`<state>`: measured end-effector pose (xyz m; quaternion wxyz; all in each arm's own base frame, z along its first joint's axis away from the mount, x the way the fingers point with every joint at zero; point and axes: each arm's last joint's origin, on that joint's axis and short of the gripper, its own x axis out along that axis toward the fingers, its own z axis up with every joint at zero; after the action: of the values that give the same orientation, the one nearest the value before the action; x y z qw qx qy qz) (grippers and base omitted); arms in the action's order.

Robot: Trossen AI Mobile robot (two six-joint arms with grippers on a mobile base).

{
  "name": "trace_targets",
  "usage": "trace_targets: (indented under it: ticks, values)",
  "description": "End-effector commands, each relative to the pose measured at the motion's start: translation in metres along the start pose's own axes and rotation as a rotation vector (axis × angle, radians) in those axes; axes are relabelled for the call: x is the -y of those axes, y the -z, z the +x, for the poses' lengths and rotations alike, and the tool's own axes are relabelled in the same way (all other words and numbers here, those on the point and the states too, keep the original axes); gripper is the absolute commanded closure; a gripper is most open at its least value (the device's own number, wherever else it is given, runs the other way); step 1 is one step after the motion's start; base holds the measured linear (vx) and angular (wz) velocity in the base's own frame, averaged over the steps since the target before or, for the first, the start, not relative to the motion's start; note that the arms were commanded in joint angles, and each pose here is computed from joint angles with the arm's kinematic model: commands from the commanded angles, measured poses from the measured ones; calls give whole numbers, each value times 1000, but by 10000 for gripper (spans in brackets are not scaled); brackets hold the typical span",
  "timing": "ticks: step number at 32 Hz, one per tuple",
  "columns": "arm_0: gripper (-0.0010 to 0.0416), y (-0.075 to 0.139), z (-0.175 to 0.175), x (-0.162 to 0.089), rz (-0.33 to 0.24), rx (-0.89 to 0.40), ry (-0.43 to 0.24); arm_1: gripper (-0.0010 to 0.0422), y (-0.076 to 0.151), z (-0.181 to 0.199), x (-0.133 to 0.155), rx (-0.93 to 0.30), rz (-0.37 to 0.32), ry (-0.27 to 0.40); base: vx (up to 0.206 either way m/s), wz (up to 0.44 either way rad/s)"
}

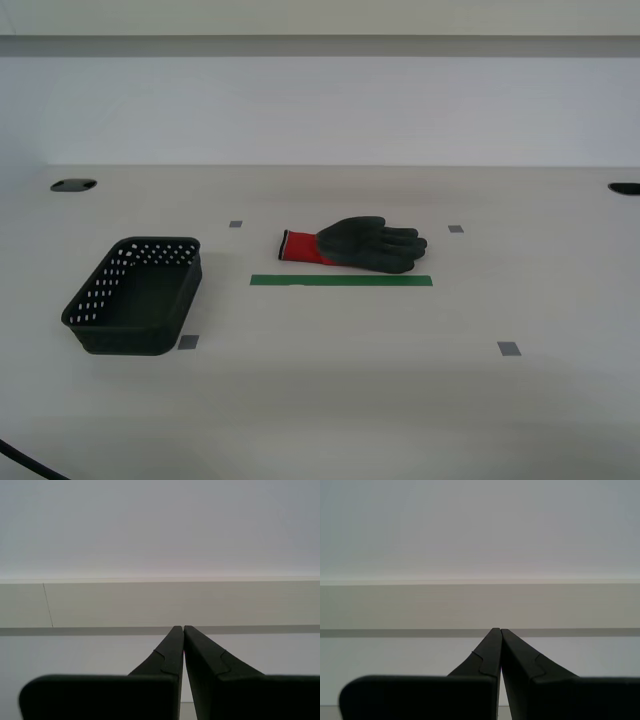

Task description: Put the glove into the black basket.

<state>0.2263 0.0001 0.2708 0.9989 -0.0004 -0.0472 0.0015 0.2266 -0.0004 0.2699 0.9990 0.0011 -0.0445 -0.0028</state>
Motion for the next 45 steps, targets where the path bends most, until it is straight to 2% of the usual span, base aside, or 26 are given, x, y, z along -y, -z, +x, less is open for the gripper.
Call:
trace_targets:
  ticks: [1,45]
  values:
    - [405,-1,0,0,0,4,-1,412,0,0,0,4,-1,2,0,0]
    - [405,-1,0,0,0,4,-1,412,-4,1,0,16,0,2,0,0]
